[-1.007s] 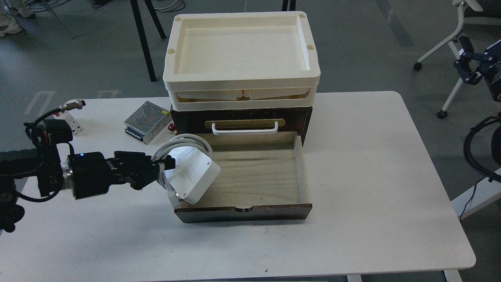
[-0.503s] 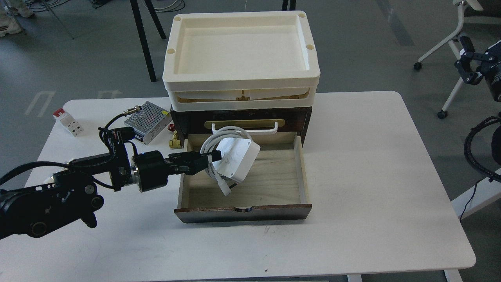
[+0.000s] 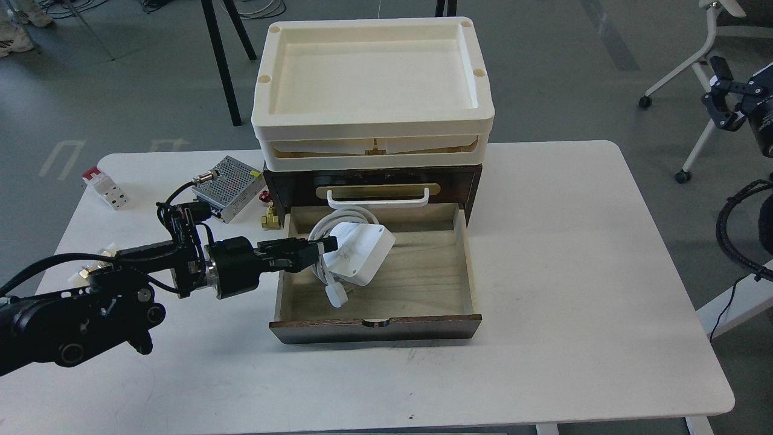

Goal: Put charging cable into cabinet
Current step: 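Lower the charger into the drawer and open the left gripper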

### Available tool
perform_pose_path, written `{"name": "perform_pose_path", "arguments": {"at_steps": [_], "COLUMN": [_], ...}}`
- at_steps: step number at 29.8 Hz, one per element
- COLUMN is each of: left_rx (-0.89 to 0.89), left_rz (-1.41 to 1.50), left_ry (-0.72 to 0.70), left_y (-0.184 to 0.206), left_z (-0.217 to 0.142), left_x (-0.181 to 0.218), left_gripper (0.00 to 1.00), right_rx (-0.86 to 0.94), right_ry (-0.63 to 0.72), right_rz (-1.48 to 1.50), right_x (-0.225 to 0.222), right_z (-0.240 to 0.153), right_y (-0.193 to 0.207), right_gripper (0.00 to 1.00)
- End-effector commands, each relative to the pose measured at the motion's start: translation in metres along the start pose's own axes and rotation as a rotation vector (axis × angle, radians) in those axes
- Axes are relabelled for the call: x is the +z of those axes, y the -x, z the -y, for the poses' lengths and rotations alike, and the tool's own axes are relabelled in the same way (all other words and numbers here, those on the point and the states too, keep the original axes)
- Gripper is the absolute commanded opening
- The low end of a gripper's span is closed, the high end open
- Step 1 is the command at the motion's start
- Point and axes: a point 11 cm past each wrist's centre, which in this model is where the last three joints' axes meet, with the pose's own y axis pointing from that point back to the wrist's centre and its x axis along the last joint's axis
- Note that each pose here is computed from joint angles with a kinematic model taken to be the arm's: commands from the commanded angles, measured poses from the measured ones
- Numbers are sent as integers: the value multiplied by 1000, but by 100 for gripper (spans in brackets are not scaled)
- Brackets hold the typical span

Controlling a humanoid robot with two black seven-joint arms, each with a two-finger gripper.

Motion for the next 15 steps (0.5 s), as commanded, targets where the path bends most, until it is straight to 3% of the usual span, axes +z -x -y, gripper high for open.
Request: {"name": "perform_pose_path", "arguments": {"at_steps": [1,3,5,6,10,15], "left_rx": [-18,-20,-1,6,140,340], "left_rz": [5,13,11,12,-13,-171], "left_ry": [-15,-17,-15,-5,31,1], "left_y": [3,1,-7,-9,-53,-110], "left_z": [-2,-2,-3,-3,-24,-94], "left_x": [-4,-4,-3,0,15,15], "left_gripper": [45,53,71,75,82,82], "right_rx": [-1,0,-1,-2,-12,-59], "right_ry": [0,0,0,0,-11,-89], "right_rz": [1,0,1,2,5,26], "right_x": [0,0,0,0,-4,-32], "right_z": [0,0,0,0,3,24], "right_y": [0,0,0,1,5,25], "right_gripper": [100,100,100,100,100,100]}}
